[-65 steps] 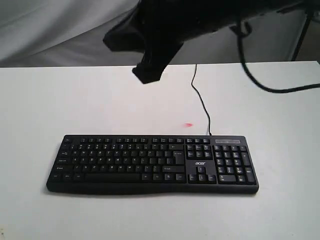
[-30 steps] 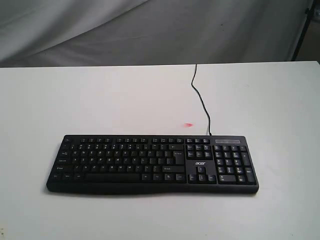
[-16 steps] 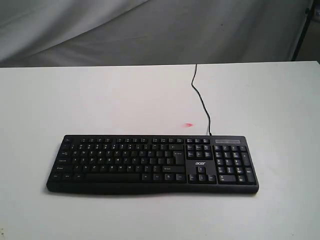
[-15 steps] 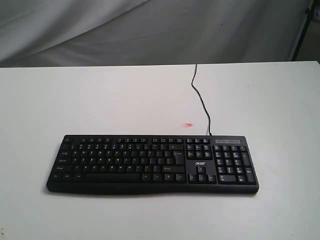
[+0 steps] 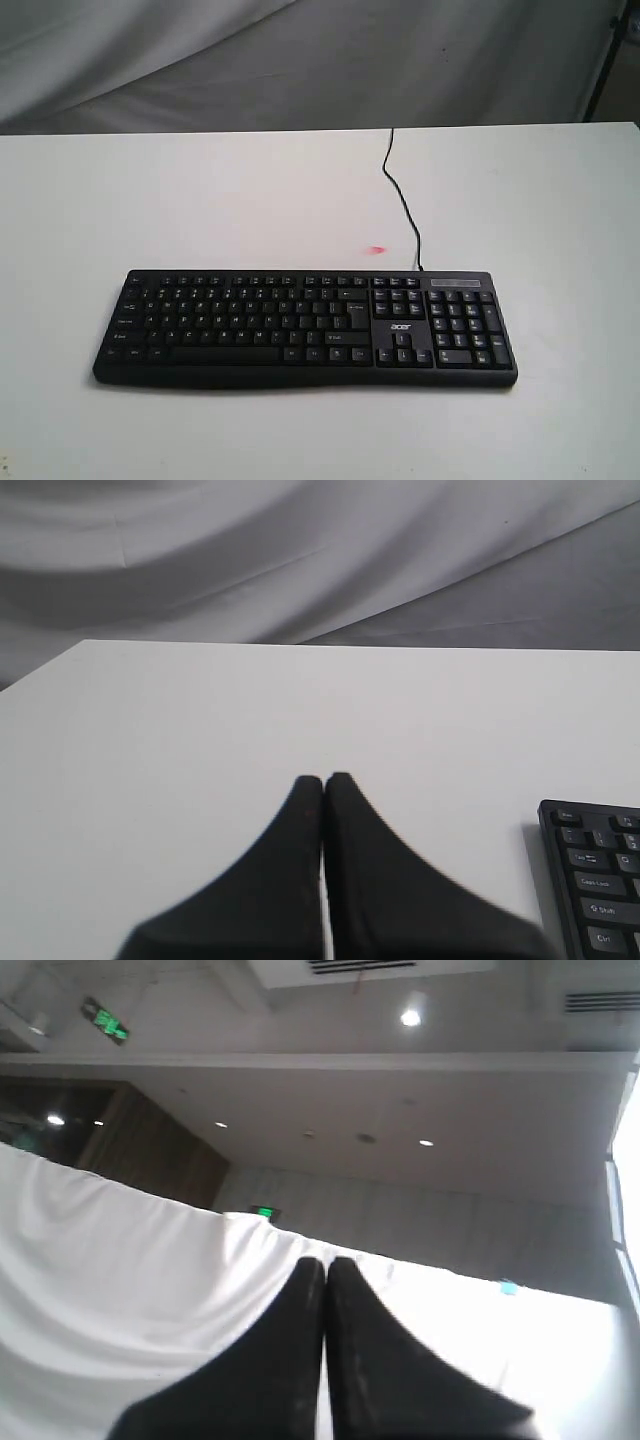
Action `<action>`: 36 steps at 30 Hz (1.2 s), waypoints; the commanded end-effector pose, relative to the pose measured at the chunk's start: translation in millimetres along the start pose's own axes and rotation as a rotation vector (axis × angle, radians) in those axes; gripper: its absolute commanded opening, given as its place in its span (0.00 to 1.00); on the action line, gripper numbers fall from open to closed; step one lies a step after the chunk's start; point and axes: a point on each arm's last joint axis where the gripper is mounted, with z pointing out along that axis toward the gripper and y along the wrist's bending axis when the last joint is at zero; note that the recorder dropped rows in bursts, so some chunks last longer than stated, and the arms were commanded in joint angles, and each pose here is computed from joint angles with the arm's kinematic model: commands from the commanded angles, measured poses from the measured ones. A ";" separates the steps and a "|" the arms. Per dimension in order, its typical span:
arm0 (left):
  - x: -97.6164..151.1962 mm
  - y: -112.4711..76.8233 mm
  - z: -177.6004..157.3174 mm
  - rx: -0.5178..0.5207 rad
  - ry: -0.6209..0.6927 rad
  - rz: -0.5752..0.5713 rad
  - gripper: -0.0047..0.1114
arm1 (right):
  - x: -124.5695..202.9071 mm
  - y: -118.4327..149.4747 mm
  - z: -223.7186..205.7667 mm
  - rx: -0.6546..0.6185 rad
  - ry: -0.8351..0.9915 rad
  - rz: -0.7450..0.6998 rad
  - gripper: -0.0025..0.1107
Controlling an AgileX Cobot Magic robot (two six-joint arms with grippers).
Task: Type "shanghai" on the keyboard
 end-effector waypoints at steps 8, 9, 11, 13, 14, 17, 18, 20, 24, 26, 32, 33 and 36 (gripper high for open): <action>0.9 -0.3 0.1 0.004 -0.006 -0.001 0.05 | -2.0 26.1 -32.5 0.310 0.149 -0.071 0.02; 0.9 -0.3 0.1 0.004 -0.006 -0.001 0.05 | -2.2 27.6 -32.1 0.314 0.145 -0.045 0.02; 0.9 -0.3 0.1 0.004 -0.006 -0.001 0.05 | -2.6 31.0 -31.0 0.305 0.136 0.008 0.02; 0.9 -0.3 0.1 0.004 -0.006 -0.001 0.05 | -2.7 32.7 -30.5 0.287 0.131 0.029 0.02; 0.9 -0.3 0.1 0.004 -0.006 -0.001 0.05 | -2.7 33.0 -30.4 0.284 0.130 0.033 0.02; 0.9 -0.3 0.1 0.004 -0.006 -0.001 0.05 | -2.5 33.0 -30.4 0.283 0.134 0.019 0.02; 0.9 -0.3 0.1 0.004 -0.006 -0.001 0.05 | -2.5 33.0 -30.4 0.283 0.135 0.013 0.02; 0.9 -0.3 0.1 0.004 -0.006 -0.001 0.05 | -1.2 32.9 -29.8 0.282 0.140 0.013 0.02; 0.9 -0.3 0.1 0.004 -0.006 -0.001 0.05 | 23.6 32.9 -16.5 0.266 0.201 0.043 0.02; 0.9 -0.3 0.1 0.004 -0.006 -0.001 0.05 | 39.4 33.5 -9.0 0.253 0.232 0.063 0.02; 0.9 -0.3 0.1 0.004 -0.006 -0.001 0.05 | 82.1 36.1 -1.2 0.249 0.281 0.071 0.02; 0.9 -0.3 0.1 0.004 -0.006 -0.001 0.05 | 89.5 36.9 -1.4 0.249 0.284 0.071 0.02; 0.9 -0.3 0.1 0.004 -0.006 -0.001 0.05 | 108.9 40.6 -6.3 0.253 0.268 0.082 0.02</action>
